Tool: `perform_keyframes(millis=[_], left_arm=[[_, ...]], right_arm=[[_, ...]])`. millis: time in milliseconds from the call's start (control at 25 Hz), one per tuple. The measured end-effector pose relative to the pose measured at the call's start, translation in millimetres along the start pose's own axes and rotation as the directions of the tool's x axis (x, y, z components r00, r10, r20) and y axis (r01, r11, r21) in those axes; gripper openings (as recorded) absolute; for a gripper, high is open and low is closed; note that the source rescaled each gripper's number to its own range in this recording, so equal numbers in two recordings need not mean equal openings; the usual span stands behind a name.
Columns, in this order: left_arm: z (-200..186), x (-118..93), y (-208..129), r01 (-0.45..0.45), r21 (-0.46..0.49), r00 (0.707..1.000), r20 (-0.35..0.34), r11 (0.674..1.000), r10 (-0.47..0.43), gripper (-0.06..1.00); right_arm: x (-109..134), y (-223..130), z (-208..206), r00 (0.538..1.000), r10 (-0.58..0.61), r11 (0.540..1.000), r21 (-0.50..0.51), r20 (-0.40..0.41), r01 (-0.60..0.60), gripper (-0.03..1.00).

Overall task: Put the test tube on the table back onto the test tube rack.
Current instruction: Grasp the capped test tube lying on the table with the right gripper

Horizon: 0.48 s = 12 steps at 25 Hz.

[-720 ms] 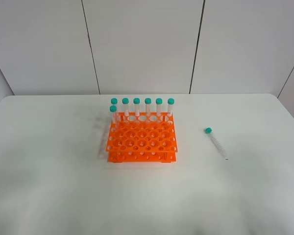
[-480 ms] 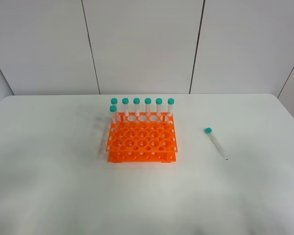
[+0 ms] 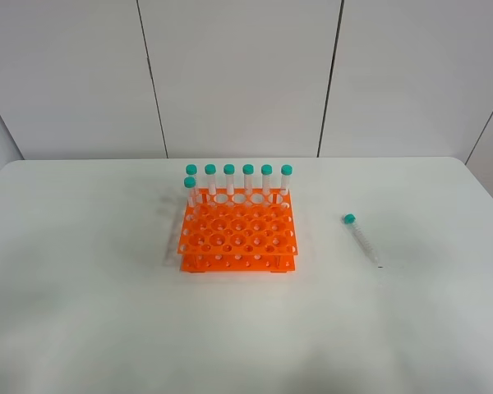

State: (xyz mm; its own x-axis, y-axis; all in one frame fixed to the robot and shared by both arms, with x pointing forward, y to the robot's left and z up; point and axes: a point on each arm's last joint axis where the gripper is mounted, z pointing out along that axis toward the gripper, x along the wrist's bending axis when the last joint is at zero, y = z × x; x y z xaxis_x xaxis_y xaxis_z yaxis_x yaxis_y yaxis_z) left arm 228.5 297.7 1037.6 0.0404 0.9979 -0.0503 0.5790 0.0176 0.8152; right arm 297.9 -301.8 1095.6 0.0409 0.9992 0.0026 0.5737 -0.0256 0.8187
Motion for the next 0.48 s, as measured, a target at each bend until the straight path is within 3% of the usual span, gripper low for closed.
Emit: perform_keyframes(millis=[240,480], left_arm=[[0,0,0,0.000,0.000,1.000,0.000,1.000,0.000,0.95],[0,0,0,0.000,0.000,1.000,0.000,1.000,0.000,0.95]], right_arm=[[6,63,79,1.000,-0.031,0.958,0.285,0.004,0.028,0.99],[13,98,193,0.993,-0.111,0.825,0.553,-0.038,0.114,0.99]])
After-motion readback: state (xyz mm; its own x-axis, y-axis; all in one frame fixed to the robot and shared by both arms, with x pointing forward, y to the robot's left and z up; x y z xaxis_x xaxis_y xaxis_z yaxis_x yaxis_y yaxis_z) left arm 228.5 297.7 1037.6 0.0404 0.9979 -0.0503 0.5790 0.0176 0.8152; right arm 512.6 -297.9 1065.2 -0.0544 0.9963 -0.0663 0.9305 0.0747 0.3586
